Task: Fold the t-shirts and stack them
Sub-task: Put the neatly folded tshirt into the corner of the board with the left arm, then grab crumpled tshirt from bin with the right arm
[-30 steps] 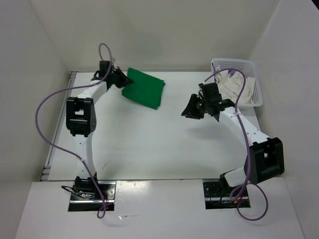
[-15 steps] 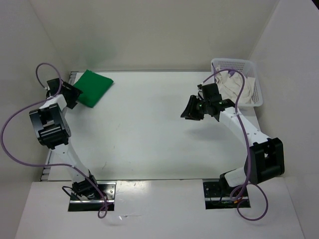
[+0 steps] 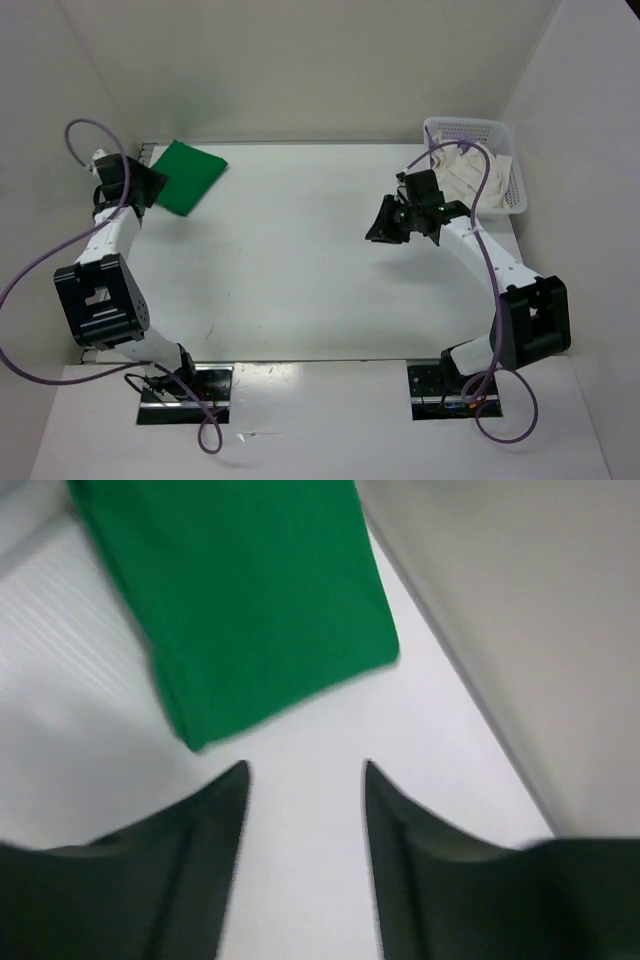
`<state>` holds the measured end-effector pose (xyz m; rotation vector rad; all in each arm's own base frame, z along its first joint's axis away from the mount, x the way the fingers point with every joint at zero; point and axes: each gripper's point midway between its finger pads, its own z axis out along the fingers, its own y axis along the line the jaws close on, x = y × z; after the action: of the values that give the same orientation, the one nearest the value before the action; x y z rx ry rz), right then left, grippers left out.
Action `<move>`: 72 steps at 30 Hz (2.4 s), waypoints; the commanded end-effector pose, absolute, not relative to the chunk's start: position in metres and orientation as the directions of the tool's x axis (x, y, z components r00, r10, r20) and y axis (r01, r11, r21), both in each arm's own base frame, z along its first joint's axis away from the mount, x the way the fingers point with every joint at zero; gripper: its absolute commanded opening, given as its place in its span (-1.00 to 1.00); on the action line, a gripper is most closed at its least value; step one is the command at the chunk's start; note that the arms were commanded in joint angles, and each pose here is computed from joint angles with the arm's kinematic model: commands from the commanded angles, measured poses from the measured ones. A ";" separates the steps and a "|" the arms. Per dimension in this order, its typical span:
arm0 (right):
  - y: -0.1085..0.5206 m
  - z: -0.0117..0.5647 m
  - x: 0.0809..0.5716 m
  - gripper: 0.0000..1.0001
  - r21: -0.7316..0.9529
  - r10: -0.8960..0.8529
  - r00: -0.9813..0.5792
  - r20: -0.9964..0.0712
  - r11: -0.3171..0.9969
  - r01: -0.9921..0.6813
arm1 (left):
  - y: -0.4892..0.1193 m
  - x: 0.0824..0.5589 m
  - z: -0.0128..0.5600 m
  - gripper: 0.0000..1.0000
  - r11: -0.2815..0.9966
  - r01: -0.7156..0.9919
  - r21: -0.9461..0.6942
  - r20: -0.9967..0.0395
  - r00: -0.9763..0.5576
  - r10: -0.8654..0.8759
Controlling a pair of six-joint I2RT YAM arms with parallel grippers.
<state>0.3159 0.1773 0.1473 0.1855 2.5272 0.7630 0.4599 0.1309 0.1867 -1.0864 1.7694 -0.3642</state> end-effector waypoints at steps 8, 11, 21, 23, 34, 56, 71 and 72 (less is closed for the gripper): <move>0.185 0.180 0.346 -0.73 0.547 0.349 -0.791 -0.503 0.837 0.021 | -0.173 0.389 0.159 -0.69 0.818 0.039 -0.573 -0.506 -0.803 -0.316; 0.200 0.192 0.336 -0.93 0.623 0.375 -0.806 -0.459 0.782 0.009 | -0.246 0.319 0.157 -0.69 0.634 0.064 -0.771 -0.298 -0.916 -0.270; 0.280 0.181 0.261 -1.00 0.775 0.482 -0.837 -0.260 0.621 0.118 | -0.293 0.245 0.134 -0.69 0.624 -0.032 -0.781 -0.145 -0.962 -0.231; 0.287 0.165 0.258 -1.00 0.761 0.468 -0.854 -0.228 0.632 0.144 | -0.291 0.255 0.157 -0.33 0.587 0.038 -0.809 -0.230 -0.939 -0.255; 0.339 0.215 0.278 -0.49 0.762 0.372 -0.830 -0.415 0.641 -0.093 | -0.265 0.282 0.175 -0.06 0.530 0.122 -0.839 -0.318 -0.901 -0.296; -0.083 0.207 0.567 0.23 0.340 0.615 -0.306 -0.727 0.709 0.618 | -0.234 0.276 0.160 0.98 0.613 0.184 -0.769 -0.402 -0.884 -0.240; -0.072 0.176 0.632 -0.47 0.431 0.632 -0.376 -0.678 0.756 0.493 | -0.230 0.271 0.158 0.98 0.616 0.126 -0.778 -0.363 -0.890 -0.276; -0.072 0.176 0.632 -0.57 0.431 0.632 -0.376 -0.678 0.756 0.493 | -0.229 0.272 0.157 0.98 0.621 0.123 -0.774 -0.366 -0.887 -0.281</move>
<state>0.6198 -0.0754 0.1382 0.8894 2.1256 0.1345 0.2698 -0.2305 0.1464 -0.1275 2.4330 -1.1851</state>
